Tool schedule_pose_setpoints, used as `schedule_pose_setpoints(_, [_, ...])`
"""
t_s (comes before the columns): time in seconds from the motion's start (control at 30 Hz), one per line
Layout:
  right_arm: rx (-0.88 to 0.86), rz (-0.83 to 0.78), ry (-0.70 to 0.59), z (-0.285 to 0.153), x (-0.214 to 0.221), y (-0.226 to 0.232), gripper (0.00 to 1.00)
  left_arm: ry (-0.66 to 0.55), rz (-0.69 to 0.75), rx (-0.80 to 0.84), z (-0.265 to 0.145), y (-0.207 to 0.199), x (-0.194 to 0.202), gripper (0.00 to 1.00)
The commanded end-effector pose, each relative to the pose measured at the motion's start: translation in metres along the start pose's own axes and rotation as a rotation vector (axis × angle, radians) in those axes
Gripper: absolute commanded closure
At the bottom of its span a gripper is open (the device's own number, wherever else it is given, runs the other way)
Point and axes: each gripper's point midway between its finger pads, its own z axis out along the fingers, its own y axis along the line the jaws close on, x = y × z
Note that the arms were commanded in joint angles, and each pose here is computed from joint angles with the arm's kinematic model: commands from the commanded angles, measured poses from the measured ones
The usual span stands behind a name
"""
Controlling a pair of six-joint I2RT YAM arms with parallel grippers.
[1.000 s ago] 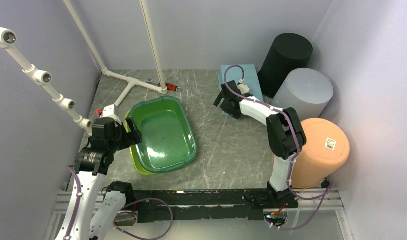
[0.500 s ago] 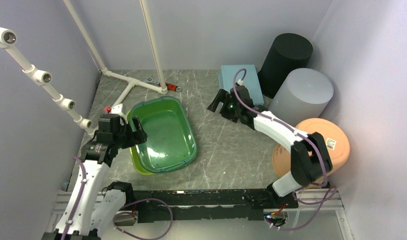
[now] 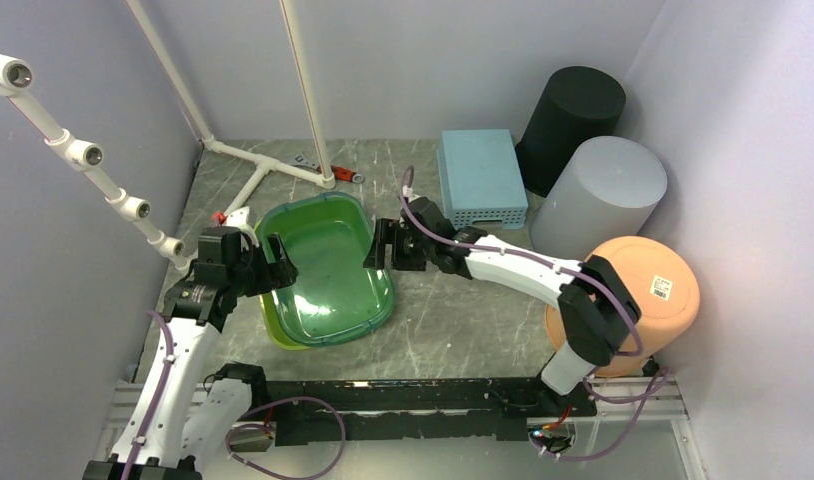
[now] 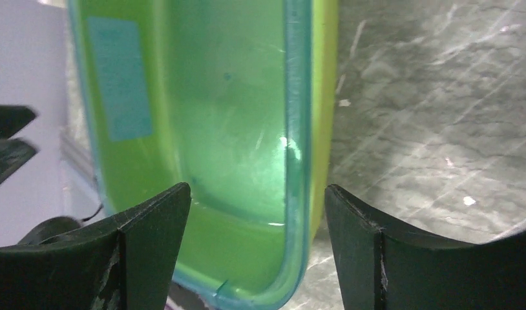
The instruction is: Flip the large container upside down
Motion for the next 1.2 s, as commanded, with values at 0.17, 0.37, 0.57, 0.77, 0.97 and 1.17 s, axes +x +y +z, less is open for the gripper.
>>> schedule_pose_setpoints(0.17, [0.125, -0.092, 0.042, 0.002, 0.005, -0.01, 0.27, -0.02, 0.005, 0.004, 0.002, -0.001, -0.006, 0.12])
schedule_pose_setpoints(0.37, [0.143, -0.098, 0.052, 0.003, 0.01, -0.013, 0.37, -0.021, 0.005, 0.005, 0.002, -0.001, -0.006, 0.12])
schedule_pose_setpoints(0.57, [0.181, -0.056, -0.02, -0.002, -0.001, -0.016, 0.47, -0.027, 0.001, -0.003, 0.001, 0.0, -0.006, 0.12])
schedule_pose_setpoints(0.77, [0.166, -0.06, 0.0, 0.005, 0.002, -0.014, 0.5, -0.023, 0.0, -0.005, 0.002, 0.001, -0.006, 0.12])
schedule_pose_setpoints(0.97, [0.189, -0.105, 0.016, 0.011, 0.014, -0.01, 0.58, -0.025, 0.005, 0.005, 0.001, -0.001, -0.006, 0.12])
schedule_pose_setpoints(1.17, [0.304, -0.128, -0.077, -0.008, -0.005, -0.013, 0.76, -0.026, 0.0, -0.009, 0.001, 0.001, -0.006, 0.12])
